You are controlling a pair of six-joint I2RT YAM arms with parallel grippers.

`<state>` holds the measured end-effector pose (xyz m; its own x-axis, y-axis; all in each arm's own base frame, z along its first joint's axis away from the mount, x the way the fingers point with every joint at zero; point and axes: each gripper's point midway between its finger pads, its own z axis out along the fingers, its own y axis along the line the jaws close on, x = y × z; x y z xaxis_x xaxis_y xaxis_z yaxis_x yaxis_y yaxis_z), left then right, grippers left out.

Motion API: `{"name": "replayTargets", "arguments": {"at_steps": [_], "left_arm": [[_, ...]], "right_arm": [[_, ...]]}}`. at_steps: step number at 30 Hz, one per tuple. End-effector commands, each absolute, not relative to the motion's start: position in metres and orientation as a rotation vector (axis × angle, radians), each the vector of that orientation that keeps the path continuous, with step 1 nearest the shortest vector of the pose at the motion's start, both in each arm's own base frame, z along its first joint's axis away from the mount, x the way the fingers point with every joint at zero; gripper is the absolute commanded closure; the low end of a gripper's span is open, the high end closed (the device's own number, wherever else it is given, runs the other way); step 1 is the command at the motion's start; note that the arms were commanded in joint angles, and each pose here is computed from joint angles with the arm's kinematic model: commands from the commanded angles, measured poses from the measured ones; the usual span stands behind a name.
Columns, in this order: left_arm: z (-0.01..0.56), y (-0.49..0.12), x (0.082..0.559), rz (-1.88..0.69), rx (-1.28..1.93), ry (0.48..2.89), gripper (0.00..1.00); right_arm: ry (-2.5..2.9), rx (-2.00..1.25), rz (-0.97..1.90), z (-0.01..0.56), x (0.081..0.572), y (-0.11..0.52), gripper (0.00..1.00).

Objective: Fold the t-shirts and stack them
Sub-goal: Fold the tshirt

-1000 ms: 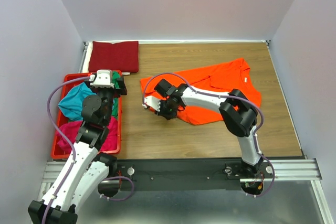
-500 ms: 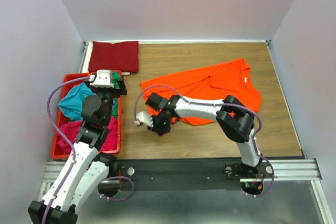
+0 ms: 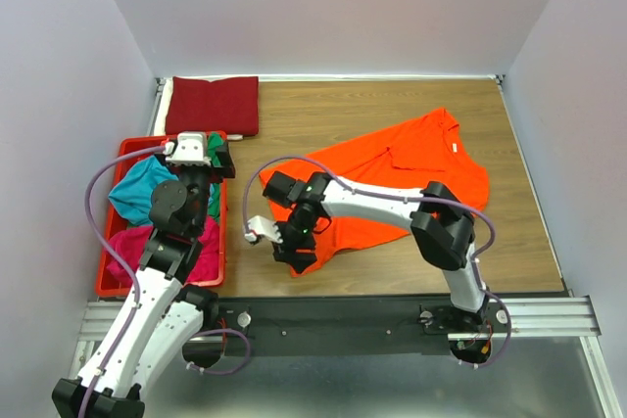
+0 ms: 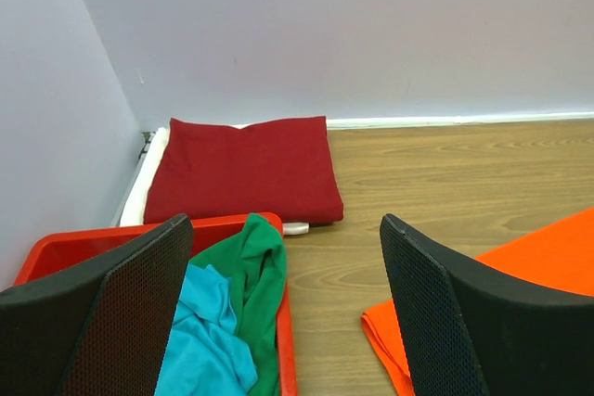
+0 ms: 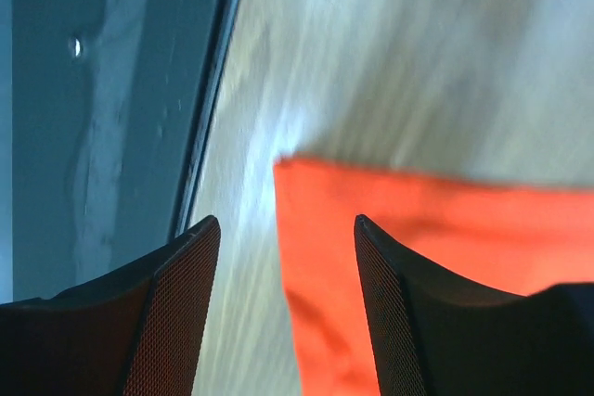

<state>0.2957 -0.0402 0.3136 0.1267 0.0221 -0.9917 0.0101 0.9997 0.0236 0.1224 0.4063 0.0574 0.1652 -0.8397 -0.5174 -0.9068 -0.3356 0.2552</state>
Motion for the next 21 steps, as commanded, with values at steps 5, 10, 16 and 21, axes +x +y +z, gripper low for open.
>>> {"name": "replayTargets", "arguments": {"at_steps": [5, 10, 16, 21], "left_arm": [[0.316, -0.073, 0.295, -0.121, 0.185, 1.389, 0.07], [0.284, -0.118, 0.317, -0.308, 0.303, 1.518, 0.1], [0.248, -0.164, 0.337, -0.586, 0.296, 1.724, 0.19], [0.203, -0.184, 0.343, -0.73, 0.247, 1.883, 0.25]], "right_arm": [[1.875, -2.022, 0.808, 0.111, 0.213, 0.327, 0.33], [2.088, -1.527, 0.727, 0.131, 0.308, 0.247, 0.33], [2.248, -0.955, 0.738, 0.136, 0.379, 0.143, 0.39], [2.292, -0.722, 0.698, 0.13, 0.405, 0.087, 0.45]]}}
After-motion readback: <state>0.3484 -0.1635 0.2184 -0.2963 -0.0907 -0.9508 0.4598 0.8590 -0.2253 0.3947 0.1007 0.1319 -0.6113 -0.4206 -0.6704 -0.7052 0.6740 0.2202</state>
